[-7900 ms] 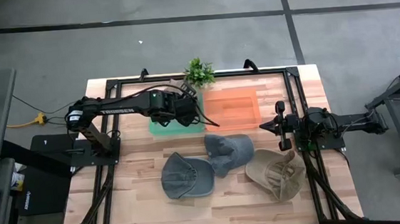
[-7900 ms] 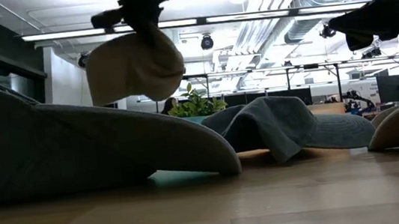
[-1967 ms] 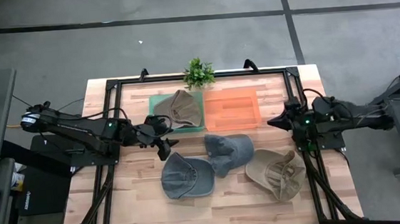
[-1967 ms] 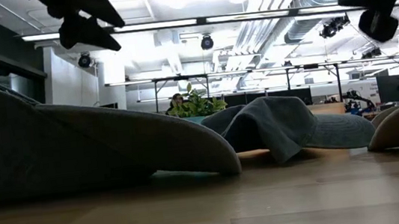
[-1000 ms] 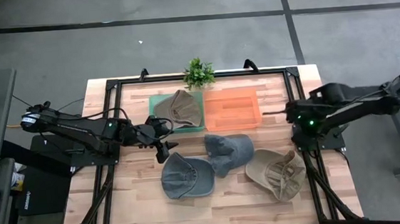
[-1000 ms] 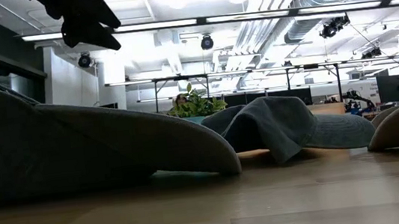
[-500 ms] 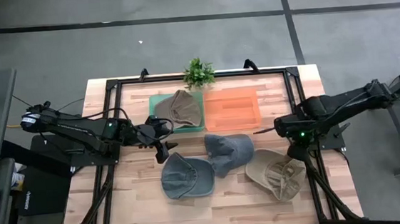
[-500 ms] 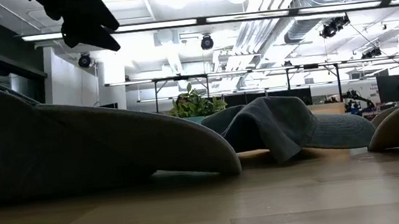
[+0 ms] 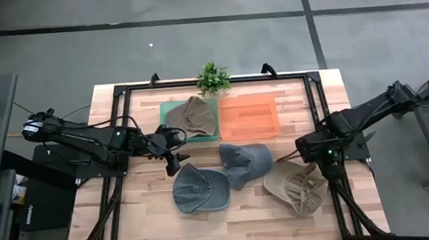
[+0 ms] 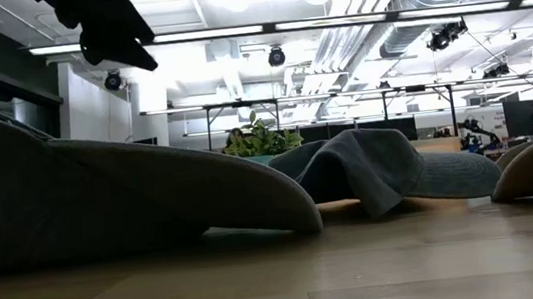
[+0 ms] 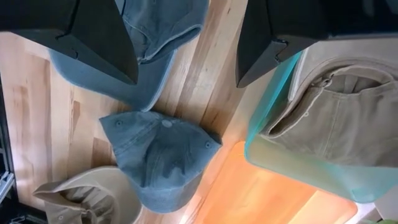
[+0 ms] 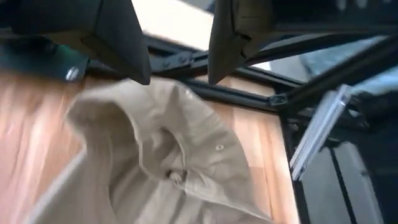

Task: Pick & Place hat
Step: Put the brown cap into the light green bin

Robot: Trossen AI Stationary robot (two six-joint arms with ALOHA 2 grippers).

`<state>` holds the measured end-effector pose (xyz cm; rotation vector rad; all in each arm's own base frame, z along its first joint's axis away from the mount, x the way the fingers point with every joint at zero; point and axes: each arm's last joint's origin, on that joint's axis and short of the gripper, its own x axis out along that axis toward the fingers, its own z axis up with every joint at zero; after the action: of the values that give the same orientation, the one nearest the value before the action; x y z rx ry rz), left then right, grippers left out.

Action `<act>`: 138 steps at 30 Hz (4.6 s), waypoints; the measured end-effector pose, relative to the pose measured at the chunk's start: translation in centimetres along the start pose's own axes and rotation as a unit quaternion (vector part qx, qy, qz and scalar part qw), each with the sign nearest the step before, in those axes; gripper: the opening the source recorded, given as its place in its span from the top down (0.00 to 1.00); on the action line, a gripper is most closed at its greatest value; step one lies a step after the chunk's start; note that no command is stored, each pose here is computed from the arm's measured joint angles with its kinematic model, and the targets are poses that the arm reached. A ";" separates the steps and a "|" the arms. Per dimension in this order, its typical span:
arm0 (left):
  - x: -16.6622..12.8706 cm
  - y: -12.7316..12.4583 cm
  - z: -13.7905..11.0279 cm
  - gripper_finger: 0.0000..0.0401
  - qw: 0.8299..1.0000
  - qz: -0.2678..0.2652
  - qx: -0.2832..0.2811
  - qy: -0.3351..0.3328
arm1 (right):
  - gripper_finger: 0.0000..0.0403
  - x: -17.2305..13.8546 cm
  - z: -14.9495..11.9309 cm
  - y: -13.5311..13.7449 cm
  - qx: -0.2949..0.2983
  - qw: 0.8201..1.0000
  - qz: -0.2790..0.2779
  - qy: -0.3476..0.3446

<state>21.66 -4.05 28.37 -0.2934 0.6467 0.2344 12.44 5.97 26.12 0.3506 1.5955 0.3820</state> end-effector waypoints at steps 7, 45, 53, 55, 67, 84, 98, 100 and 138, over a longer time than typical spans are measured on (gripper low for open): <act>0.0 0.0 0.0 0.38 1.000 0.002 0.000 0.000 | 0.61 0.6 0.5 0.2 -0.106 0.991 -0.076 -0.011; 0.0 0.1 -0.2 0.38 1.000 0.007 0.012 0.010 | 0.69 6.0 3.1 -1.0 -0.060 0.995 -0.043 0.069; 0.0 0.1 -0.2 0.38 1.000 0.006 0.012 0.010 | 0.81 6.0 3.0 -1.0 -0.052 0.995 -0.045 0.072; 0.0 0.1 -0.2 0.38 1.000 0.006 0.012 0.010 | 0.84 6.0 3.0 -1.0 -0.051 0.995 -0.046 0.073; 0.0 0.1 -0.2 0.38 1.000 0.006 0.012 0.010 | 0.99 6.0 2.9 -1.0 -0.028 0.996 -0.048 0.076; 0.0 0.1 -0.2 0.38 1.000 0.005 0.011 0.010 | 1.00 4.0 4.1 0.3 -0.021 0.997 -0.069 0.020; 0.0 0.1 -0.2 0.38 1.000 -0.003 0.009 0.015 | 1.00 1.9 6.1 -0.9 0.022 0.985 -0.147 -0.084; 0.0 0.1 -0.3 0.38 1.000 -0.003 0.009 0.015 | 1.00 1.6 6.3 -1.4 0.035 0.984 -0.149 -0.094; 0.0 0.1 -0.3 0.38 1.000 -0.003 0.011 0.015 | 0.58 5.6 6.7 -4.6 0.106 0.986 -0.131 0.002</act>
<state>21.52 -4.07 28.13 -0.2782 0.6773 0.2185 18.84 4.59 18.75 0.2952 1.6657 0.0101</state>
